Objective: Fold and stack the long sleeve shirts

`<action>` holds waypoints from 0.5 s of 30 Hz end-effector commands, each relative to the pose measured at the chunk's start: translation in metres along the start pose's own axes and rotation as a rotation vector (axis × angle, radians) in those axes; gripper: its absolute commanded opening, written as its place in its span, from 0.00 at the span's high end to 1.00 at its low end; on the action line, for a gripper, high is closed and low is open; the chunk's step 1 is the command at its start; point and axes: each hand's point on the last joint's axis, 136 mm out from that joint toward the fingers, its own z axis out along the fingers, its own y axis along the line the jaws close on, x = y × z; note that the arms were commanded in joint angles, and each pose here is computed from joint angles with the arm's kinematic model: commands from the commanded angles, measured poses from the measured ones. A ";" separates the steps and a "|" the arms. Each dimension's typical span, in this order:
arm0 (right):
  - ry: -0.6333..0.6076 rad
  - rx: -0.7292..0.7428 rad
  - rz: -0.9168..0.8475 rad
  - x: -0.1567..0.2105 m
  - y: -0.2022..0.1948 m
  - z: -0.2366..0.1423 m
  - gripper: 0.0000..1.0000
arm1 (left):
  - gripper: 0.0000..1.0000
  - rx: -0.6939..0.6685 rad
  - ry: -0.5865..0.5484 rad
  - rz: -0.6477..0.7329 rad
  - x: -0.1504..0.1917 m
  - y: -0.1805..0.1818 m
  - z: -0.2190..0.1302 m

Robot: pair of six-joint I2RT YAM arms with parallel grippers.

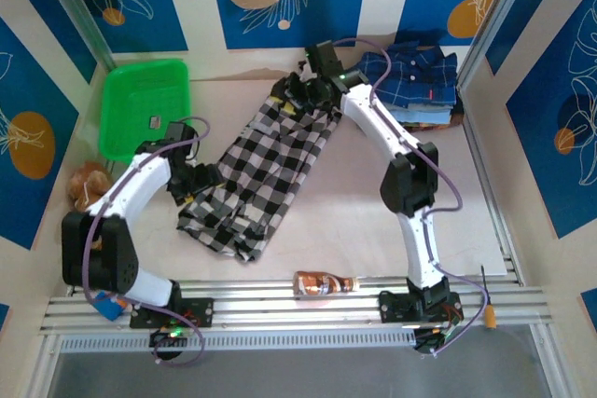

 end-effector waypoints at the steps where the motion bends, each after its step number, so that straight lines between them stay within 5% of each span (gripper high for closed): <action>1: 0.247 0.217 0.029 0.086 -0.075 0.046 0.64 | 0.21 -0.104 0.031 0.067 -0.006 0.020 0.018; 7: 0.353 0.335 0.086 0.140 -0.125 0.075 0.70 | 0.27 -0.088 0.093 0.065 0.004 0.021 0.048; 15: 0.325 0.578 0.183 0.124 -0.199 0.079 0.70 | 0.32 0.040 0.204 0.010 0.049 0.010 0.078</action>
